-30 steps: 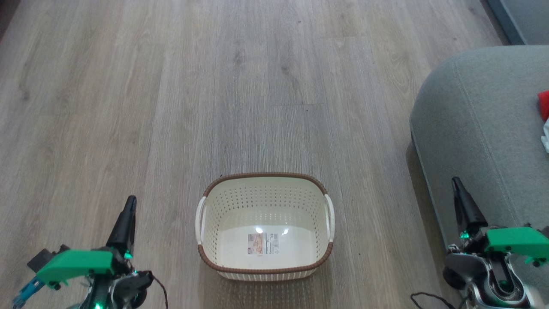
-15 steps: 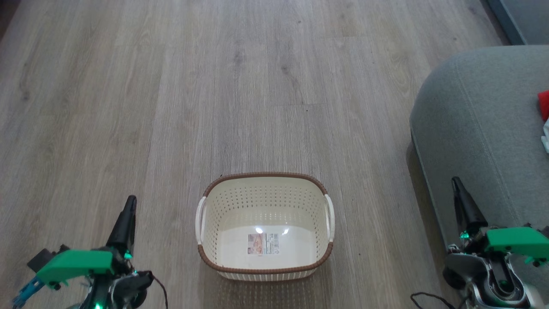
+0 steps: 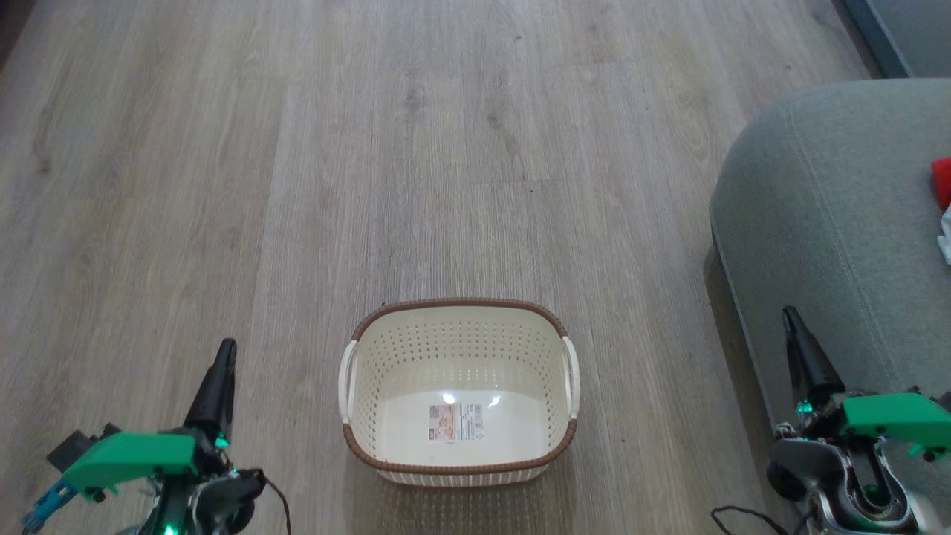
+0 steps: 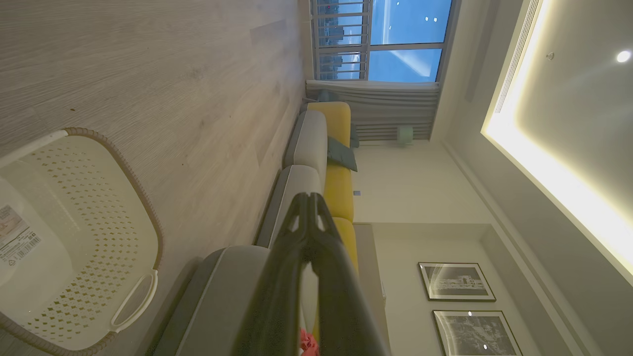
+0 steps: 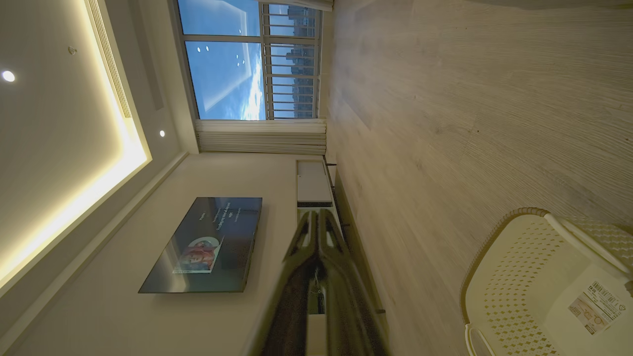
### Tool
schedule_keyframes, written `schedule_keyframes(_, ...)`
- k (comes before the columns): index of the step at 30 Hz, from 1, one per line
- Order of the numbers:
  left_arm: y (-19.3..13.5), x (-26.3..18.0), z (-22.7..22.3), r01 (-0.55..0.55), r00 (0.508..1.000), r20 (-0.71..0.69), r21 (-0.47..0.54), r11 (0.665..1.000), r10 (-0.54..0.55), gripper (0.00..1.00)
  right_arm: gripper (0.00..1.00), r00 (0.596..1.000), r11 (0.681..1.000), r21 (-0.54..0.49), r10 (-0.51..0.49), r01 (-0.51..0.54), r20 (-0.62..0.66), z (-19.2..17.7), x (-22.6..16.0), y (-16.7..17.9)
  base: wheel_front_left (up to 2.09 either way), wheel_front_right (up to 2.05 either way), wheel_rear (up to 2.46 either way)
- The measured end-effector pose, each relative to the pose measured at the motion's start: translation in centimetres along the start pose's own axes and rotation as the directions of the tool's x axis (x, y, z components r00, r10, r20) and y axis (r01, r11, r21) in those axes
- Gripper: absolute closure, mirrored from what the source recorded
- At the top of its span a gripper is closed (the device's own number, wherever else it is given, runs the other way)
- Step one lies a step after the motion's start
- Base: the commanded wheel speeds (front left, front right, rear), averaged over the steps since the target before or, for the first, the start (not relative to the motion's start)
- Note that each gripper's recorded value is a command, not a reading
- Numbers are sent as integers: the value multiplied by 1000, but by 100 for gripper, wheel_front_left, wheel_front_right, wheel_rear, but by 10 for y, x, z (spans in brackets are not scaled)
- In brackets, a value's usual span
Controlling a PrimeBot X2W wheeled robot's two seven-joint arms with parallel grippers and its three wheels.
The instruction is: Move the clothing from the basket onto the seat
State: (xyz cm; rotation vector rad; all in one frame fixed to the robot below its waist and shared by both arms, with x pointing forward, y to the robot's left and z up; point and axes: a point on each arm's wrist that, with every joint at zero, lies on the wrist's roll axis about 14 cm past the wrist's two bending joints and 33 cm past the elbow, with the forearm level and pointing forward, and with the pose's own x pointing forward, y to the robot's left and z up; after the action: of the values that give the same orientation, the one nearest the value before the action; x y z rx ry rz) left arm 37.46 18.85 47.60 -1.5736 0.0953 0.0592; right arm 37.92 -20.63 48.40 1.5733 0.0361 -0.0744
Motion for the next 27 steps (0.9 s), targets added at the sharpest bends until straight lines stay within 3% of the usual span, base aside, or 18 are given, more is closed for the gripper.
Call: schedule_keyframes(27, 0, 0, 0, 0, 1000, 0, 0, 1000, 0, 100, 100, 1000, 1000, 0, 0, 0, 0, 0, 0, 0, 0, 0, 0)
